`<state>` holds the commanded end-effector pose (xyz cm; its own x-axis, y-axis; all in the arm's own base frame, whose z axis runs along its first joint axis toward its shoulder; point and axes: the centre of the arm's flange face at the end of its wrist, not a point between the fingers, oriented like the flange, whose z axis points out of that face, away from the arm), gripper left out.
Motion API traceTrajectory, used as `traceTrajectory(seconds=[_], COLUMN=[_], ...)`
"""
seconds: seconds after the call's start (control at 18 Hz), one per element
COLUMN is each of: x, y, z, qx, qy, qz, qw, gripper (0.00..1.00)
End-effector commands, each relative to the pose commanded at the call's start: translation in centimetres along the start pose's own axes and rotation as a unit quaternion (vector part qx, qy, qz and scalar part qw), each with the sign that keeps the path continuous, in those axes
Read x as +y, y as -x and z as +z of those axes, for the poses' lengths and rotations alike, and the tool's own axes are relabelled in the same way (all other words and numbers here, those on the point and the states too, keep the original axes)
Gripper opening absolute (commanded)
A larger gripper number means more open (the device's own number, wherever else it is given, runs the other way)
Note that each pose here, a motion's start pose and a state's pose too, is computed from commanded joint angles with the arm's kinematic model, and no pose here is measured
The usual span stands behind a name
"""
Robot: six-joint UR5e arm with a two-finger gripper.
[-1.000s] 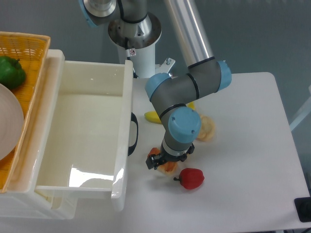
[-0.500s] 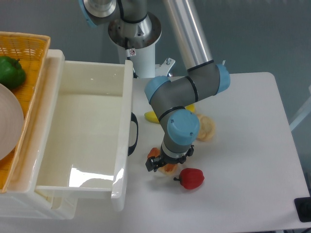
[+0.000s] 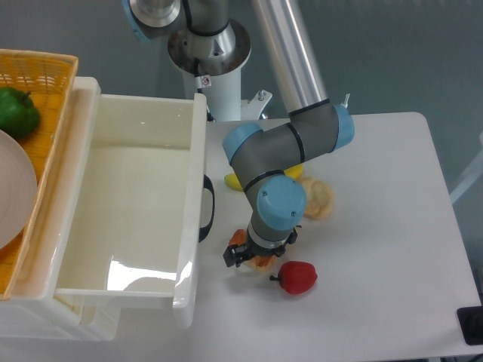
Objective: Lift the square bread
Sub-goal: 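Close the gripper around the square toasted bread, then lift the held square bread up and carry it toward the round bun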
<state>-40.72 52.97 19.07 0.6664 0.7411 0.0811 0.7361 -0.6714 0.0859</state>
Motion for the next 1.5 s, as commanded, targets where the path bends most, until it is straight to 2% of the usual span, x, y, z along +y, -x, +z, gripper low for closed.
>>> traceTrajectory(seconds=[0.28,0.33,0.5,0.72,0.83,0.89,1.28,1.39,1.5], x=[0.0,0.0,-0.1,-0.2,-0.3,-0.3,-0.6,-0.4,-0.1], y=[-0.1,-0.1,-0.1,0.1,0.1,0.1,-0.1,-0.2,-0.4], z=[0.4,0.4,0.3,-0.1,-0.2,-0.3,-2.7,-4.2,-6.1], qx=[-0.003,-0.003,-0.005,-0.016,-0.016,-0.015,-0.016,-0.017,-0.022], qy=[0.002,0.002,0.000,-0.002,-0.004,-0.005,-0.027,-0.038,-0.051], qz=[0.002,0.002,0.002,0.003,0.003,0.005,0.018,0.036,0.077], qw=[1.0000,1.0000,1.0000,0.9999,0.9999,0.9999,0.9993,0.9985,0.9955], gripper=[0.99,0.93,0.63,0.39,0.19,0.12,0.12,0.12,0.12])
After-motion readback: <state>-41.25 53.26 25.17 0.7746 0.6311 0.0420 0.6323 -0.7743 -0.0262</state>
